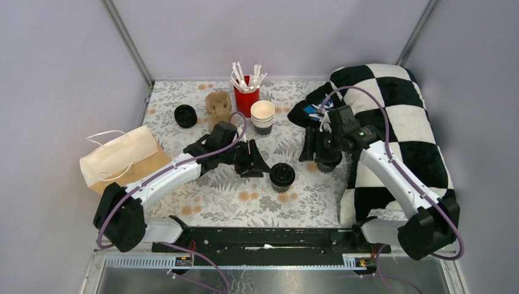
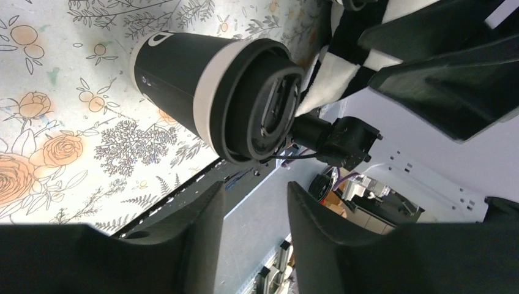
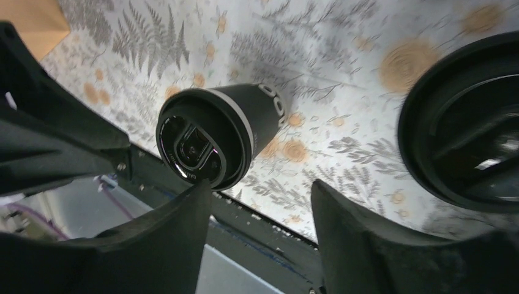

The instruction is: Pack the takeout coffee

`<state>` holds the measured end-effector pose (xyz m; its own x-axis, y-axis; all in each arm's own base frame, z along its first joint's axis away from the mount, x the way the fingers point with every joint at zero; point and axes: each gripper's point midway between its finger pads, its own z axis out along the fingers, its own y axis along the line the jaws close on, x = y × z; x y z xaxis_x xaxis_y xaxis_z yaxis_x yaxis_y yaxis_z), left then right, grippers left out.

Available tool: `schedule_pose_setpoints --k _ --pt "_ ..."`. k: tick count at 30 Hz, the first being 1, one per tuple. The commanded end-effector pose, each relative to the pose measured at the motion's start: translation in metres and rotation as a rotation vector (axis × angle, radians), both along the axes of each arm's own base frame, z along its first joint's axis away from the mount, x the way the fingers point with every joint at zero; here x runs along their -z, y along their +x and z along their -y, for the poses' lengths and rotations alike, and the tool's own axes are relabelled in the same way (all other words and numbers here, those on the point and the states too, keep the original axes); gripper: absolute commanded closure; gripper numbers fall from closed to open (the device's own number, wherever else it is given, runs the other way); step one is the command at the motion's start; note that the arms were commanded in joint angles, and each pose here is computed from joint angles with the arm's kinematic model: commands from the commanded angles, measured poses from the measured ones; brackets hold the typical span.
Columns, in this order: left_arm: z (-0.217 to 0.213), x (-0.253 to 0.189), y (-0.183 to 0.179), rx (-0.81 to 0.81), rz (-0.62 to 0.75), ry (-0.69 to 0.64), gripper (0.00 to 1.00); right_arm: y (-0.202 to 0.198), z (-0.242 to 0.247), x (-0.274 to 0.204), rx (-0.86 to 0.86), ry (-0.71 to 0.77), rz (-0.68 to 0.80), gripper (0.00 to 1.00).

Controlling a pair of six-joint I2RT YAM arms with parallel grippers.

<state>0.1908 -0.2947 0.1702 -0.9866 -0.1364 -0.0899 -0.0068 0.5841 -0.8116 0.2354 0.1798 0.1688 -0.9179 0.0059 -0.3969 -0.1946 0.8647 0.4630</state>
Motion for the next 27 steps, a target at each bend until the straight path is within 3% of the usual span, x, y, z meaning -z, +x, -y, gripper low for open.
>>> schedule_pose_setpoints --k 1,16,27 --pt "0.011 0.006 0.009 -0.001 0.008 -0.034 0.58 -0.007 -0.028 -0.001 -0.084 0.22 -0.076 0.38" --pt "0.014 0.027 0.017 -0.002 -0.004 0.013 0.72 -0.021 -0.03 0.038 -0.103 0.227 -0.184 0.54" --pt "0.018 0.036 0.018 0.008 -0.013 0.039 0.74 -0.024 -0.035 0.047 -0.1 0.269 -0.22 0.55"
